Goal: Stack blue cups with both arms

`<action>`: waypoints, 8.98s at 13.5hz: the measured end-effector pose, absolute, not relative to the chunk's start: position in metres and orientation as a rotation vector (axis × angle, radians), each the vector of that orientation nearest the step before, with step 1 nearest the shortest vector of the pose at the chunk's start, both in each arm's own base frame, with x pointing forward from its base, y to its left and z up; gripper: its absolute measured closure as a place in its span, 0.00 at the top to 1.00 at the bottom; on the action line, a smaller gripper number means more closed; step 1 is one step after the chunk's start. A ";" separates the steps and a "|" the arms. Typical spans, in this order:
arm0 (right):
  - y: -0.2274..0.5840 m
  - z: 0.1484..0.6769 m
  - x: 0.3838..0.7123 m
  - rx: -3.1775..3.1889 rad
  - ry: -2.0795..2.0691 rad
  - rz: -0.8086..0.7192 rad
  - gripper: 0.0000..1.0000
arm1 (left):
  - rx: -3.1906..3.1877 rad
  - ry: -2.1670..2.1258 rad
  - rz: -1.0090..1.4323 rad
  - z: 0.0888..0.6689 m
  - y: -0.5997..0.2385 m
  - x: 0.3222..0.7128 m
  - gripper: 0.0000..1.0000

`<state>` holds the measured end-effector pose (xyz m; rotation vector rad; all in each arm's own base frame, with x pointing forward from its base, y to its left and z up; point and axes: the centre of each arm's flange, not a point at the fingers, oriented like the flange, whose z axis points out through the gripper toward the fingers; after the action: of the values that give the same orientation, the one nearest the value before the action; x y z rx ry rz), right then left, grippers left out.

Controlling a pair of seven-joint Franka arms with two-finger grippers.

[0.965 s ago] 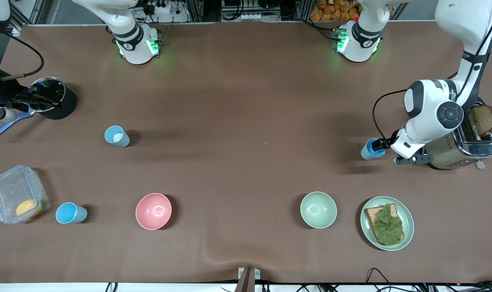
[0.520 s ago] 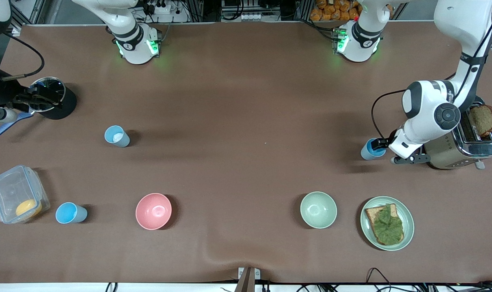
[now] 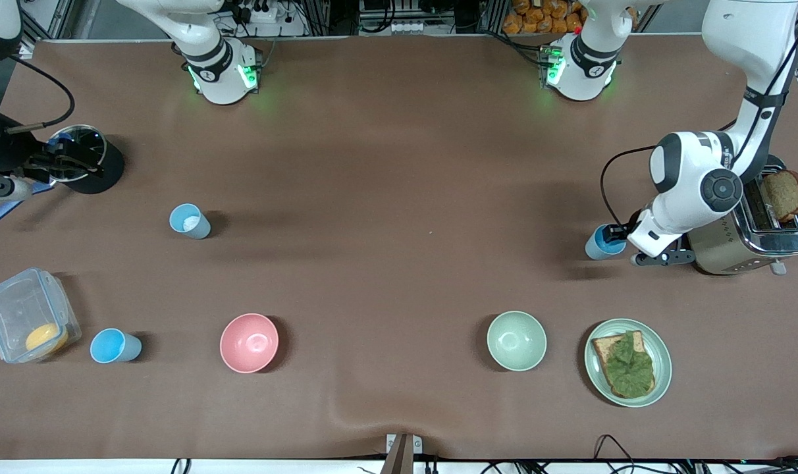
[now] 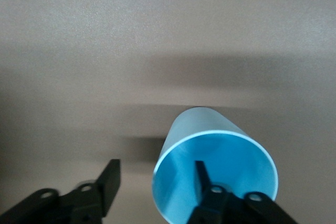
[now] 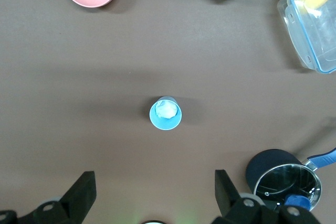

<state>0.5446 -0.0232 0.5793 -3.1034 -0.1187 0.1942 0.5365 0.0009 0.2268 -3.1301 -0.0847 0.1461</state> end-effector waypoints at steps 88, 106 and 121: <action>0.406 0.251 0.443 -2.993 0.189 0.078 0.19 | -3.142 -0.063 0.151 0.269 -0.042 0.556 0.04; 0.211 0.468 0.589 -3.021 0.215 0.237 1.00 | -3.118 -0.164 0.229 0.358 -0.143 0.559 0.04; 0.028 0.573 0.515 -3.086 -0.069 0.083 1.00 | -3.213 -0.085 0.181 0.427 -0.396 0.487 0.04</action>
<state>0.5147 0.0278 0.5734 -3.0861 -0.0687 0.0831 0.4873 -0.3958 0.4268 -3.2127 -0.0852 0.1813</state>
